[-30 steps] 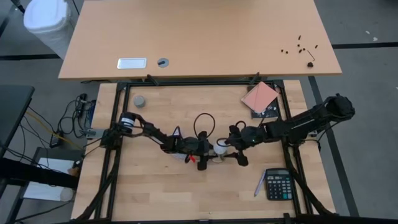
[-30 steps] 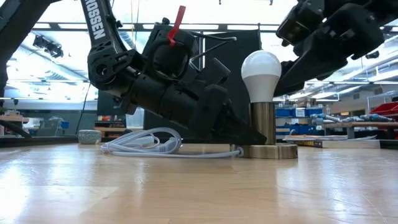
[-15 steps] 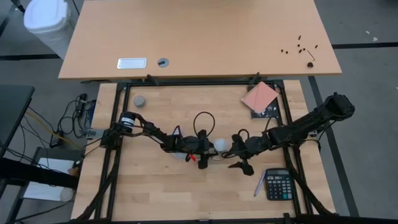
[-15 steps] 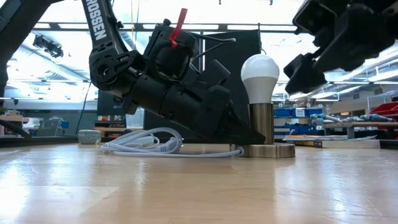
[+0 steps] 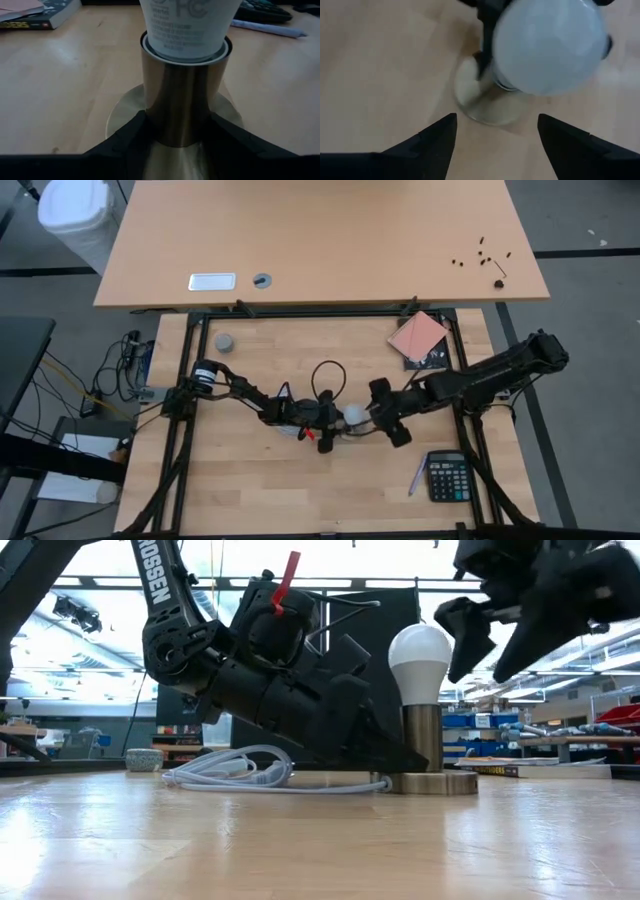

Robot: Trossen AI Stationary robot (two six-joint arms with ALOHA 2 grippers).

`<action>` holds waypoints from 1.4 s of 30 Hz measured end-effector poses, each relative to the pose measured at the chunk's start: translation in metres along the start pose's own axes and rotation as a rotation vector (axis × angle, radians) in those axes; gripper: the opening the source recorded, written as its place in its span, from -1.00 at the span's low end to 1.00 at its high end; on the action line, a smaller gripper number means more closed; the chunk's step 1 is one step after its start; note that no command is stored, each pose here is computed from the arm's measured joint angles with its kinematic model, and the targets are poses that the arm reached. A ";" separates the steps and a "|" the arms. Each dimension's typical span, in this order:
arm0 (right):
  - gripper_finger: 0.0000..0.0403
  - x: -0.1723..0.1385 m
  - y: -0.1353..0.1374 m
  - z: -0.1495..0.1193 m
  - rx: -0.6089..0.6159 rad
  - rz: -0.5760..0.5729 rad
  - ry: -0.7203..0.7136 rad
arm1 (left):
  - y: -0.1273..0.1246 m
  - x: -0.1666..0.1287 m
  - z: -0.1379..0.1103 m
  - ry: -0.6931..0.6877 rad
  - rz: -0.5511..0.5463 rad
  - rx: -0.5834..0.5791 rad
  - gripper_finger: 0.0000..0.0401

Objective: Screw lightbulb
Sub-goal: Insert the lightbulb into the lamp

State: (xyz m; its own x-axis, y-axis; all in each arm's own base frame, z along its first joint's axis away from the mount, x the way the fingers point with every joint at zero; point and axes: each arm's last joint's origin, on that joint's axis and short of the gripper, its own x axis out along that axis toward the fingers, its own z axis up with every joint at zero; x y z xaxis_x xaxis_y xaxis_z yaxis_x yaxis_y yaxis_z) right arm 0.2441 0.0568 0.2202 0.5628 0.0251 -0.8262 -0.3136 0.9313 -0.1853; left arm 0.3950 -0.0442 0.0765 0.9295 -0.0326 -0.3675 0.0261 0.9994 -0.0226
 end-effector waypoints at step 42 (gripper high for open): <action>0.75 0.032 -0.010 0.088 -0.495 0.186 0.176 | -0.007 -0.001 0.000 0.000 -0.232 0.071 -0.04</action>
State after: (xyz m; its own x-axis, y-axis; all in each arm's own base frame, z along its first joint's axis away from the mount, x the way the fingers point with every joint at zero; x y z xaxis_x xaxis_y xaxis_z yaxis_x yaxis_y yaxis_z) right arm 0.3327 0.0802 0.2420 0.3404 0.0721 -0.9375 -0.7411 0.6343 -0.2203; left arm 0.3941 -0.0512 0.0769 0.8955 -0.2617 -0.3599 0.2650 0.9634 -0.0412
